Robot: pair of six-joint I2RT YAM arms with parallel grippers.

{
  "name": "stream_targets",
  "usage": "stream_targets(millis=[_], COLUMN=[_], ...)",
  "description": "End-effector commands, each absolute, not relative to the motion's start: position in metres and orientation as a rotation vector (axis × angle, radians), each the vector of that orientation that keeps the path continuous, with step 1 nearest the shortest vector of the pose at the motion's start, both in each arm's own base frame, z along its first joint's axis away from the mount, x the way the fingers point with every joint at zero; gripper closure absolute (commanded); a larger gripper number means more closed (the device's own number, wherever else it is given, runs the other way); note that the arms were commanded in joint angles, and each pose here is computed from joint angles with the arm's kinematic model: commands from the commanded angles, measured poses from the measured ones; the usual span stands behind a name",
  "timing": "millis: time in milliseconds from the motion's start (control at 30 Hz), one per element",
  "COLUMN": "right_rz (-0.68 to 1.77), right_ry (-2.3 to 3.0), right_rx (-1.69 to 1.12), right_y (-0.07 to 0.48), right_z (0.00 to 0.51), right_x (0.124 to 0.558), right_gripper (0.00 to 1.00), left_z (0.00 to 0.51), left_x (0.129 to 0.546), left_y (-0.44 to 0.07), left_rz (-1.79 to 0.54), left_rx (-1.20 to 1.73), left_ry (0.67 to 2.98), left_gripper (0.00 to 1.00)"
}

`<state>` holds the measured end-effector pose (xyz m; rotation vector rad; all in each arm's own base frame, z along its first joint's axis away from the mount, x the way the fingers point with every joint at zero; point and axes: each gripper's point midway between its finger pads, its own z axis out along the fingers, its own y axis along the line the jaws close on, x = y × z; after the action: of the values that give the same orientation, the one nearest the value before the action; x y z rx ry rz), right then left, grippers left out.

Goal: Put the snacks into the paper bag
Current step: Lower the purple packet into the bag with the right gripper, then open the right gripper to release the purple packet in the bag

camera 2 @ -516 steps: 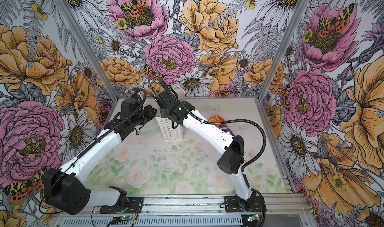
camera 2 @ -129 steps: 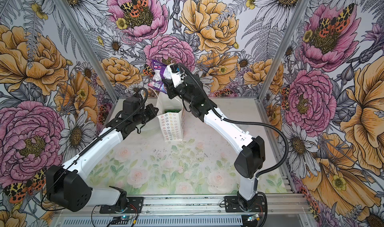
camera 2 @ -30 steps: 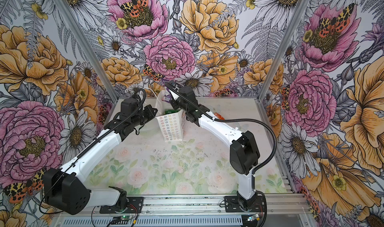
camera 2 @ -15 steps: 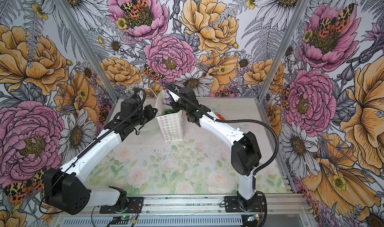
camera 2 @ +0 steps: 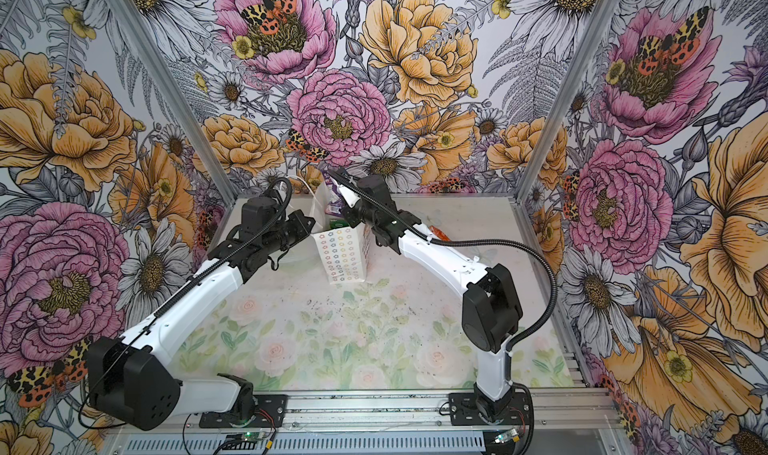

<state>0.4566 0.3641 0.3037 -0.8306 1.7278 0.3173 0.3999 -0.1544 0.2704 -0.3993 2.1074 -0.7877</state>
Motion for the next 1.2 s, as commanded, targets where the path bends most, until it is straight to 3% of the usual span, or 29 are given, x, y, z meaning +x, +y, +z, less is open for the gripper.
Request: stream_targets(millis=[0,133,533,700,1167], right_rz=[0.361,0.36,0.355,0.325,0.385], right_ry=[1.645,1.645,1.641,1.637,1.581], right_rx=[-0.802,-0.806,-0.822,-0.814,-0.743], right_y=[0.365,0.365,0.364,0.358,0.343], right_z=[0.344,0.345,0.344,0.348,0.393], right_x=[0.445,0.443,0.437,0.437,0.416], right_gripper=[0.94,0.89,0.88,0.8,0.71], left_z=[0.271,0.27,0.27,0.271,0.27], left_x=[0.399,0.399,0.399,0.399,0.398], left_y=[-0.161,-0.161,-0.161,-0.161,-0.162], left_rz=[-0.83,-0.829,-0.83,-0.83,-0.827], left_rx=[-0.394,-0.395,-0.393,-0.394,-0.393], left_ry=[2.109,2.11,2.11,2.108,2.111], left_gripper=[1.0,1.0,1.0,1.0,1.0])
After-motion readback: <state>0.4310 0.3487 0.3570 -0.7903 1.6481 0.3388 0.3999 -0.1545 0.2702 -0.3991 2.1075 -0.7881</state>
